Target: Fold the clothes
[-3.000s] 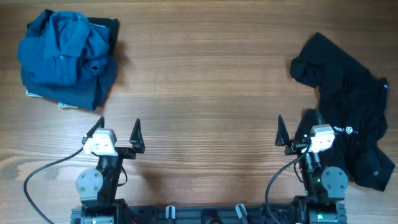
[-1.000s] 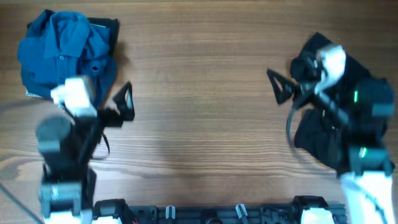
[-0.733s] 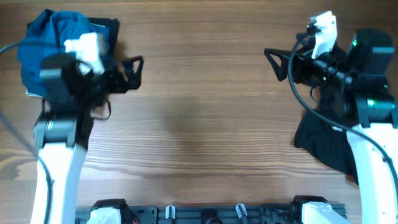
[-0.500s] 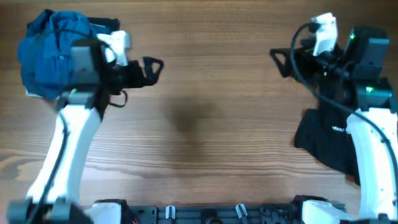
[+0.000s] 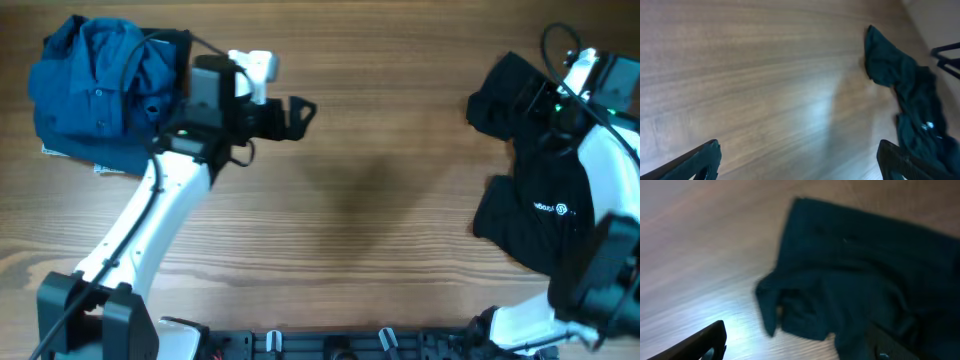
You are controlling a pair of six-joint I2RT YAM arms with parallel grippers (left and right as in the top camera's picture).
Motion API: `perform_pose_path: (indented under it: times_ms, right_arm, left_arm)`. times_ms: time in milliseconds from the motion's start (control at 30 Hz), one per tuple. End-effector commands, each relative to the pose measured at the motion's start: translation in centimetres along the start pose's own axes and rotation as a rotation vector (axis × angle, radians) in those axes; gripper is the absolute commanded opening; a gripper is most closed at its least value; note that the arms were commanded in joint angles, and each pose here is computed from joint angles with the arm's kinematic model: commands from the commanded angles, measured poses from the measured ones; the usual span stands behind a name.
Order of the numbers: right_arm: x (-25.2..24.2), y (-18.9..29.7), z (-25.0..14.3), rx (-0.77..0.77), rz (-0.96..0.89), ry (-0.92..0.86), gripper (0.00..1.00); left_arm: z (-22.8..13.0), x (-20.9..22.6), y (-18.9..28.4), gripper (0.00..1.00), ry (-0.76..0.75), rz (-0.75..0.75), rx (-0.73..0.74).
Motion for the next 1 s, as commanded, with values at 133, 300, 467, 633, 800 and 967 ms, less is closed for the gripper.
perform_pose_path:
  times_ms: [133, 300, 467, 633, 800, 967]
  right_arm:
    - [-2.5, -5.6, -1.2, 0.036, -0.085, -0.03, 0.85]
    - [-4.3, -6.5, -1.3, 0.023, -0.185, -0.031, 0.83]
    - [-5.7, -6.3, -0.5, -0.029, -0.278, -0.036, 0.84]
    - [-5.9, -7.0, -0.4, -0.046, -0.276, -0.053, 0.74]
    - [-7.1, -8.3, -1.9, 0.0, -0.319, -0.057, 0.72]
    - [-7.1, -9.1, -2.8, 0.034, -0.305, -0.063, 0.62]
  left_arm:
    - [3.0, -2.6, 0.3, 1.0, -0.072, 0.287, -0.123]
    - [2.8, -3.7, 0.0, 1.0, -0.097, 0.305, -0.125]
    - [2.7, -3.9, -0.1, 1.0, -0.097, 0.301, -0.121]
    - [2.5, -3.8, -0.2, 1.0, -0.098, 0.303, -0.112]
    - [2.2, -3.7, -0.6, 1.0, -0.097, 0.305, -0.101]
    - [2.1, -3.6, -0.6, 1.0, -0.097, 0.306, -0.096]
Point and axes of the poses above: each gripper's point midway between its finger pads, its own y axis back along the fingers, its own x axis along the line the jaws close on, z = x × y, the point moved 2 cm from there along y, back along the fingers, and after that the axes turned 9 degrees about -y, right-handed, at the moved point
